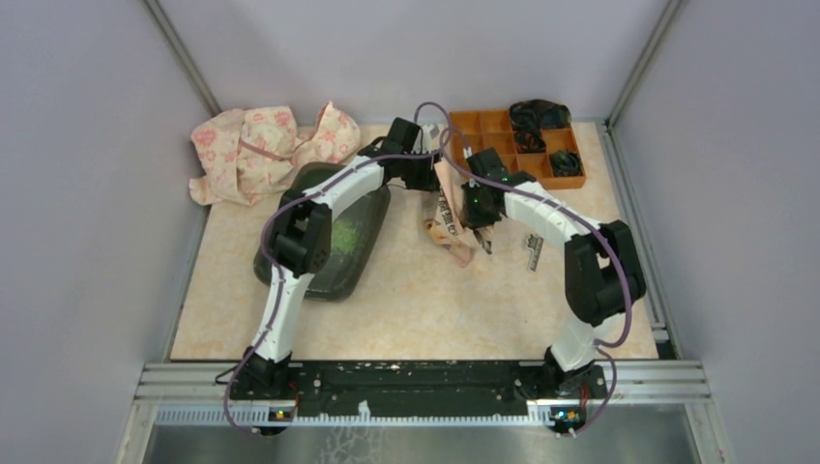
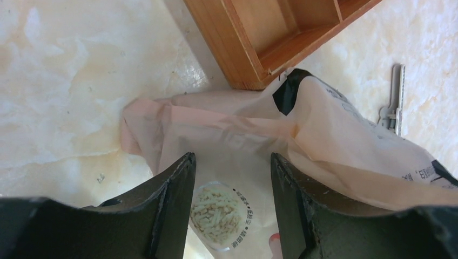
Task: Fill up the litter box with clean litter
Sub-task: 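Scoop the cat litter from the cat litter bag.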
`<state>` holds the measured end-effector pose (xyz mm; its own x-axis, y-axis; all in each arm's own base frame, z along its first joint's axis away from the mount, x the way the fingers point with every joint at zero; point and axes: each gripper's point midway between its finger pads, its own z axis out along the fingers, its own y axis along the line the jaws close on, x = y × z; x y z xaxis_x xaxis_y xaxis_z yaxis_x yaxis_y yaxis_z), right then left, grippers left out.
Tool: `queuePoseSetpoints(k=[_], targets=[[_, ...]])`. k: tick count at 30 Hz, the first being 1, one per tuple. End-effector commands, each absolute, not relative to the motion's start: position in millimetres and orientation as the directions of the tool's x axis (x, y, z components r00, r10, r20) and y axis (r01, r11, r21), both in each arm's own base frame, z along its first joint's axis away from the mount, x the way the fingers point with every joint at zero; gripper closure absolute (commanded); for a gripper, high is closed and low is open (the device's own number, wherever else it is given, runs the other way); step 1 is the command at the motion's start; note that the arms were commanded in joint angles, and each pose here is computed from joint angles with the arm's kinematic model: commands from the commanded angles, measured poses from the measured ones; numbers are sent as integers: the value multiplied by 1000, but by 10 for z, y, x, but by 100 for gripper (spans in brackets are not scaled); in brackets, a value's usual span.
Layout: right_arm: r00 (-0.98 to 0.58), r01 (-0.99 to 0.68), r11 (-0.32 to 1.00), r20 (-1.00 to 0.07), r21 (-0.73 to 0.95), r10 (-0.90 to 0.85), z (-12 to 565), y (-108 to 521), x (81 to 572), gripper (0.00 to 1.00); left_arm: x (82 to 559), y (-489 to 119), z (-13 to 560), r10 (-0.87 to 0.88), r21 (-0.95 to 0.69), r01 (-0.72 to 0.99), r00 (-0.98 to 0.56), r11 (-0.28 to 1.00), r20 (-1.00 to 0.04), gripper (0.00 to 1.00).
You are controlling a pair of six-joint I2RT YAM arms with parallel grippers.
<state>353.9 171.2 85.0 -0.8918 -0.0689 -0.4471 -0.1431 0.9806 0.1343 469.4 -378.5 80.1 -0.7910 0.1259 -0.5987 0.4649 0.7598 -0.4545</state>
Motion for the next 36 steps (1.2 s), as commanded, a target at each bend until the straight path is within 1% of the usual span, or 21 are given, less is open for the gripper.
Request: queuePoseSetpoints(k=[1, 5, 10, 17, 22, 24, 28, 33, 36], targets=[[-589, -220, 963, -808, 153, -6, 1756, 1892, 4145, 100, 4575, -3750, 997, 152, -426, 488, -774, 762, -615, 41], [-539, -245, 957, -842, 155, -1, 2080, 1831, 3997, 100, 4552, -3694, 1165, 141, -414, 486, -762, 770, -632, 41], [-542, -269, 949, -840, 162, -10, 2396, 1742, 3710, 100, 4511, -3609, 1393, 133, -395, 481, -749, 783, -649, 41], [-572, -276, 949, -819, 155, -32, 2635, 1568, 3304, 100, 4440, -3486, 1740, 110, -375, 478, -720, 795, -685, 41], [-590, -272, 951, -806, 145, -46, 2562, 1475, 3142, 100, 4390, -3450, 1850, 101, -372, 476, -712, 797, -695, 41], [-607, -298, 942, -792, 156, -61, 2498, 1517, 3114, 100, 4370, -3436, 1874, 98, -373, 474, -712, 797, -695, 41], [-689, -297, 933, -722, 205, -61, 2208, 1565, 3161, 100, 4341, -3418, 1898, 98, -370, 471, -712, 801, -696, 41], [-750, -310, 914, -659, 262, -65, 1948, 1668, 3227, 95, 4328, -3382, 1879, 107, -355, 465, -715, 811, -691, 41], [-757, -272, 929, -652, 250, -46, 1824, 1622, 3256, 88, 4347, -3356, 1894, 110, -342, 461, -710, 819, -695, 41]])
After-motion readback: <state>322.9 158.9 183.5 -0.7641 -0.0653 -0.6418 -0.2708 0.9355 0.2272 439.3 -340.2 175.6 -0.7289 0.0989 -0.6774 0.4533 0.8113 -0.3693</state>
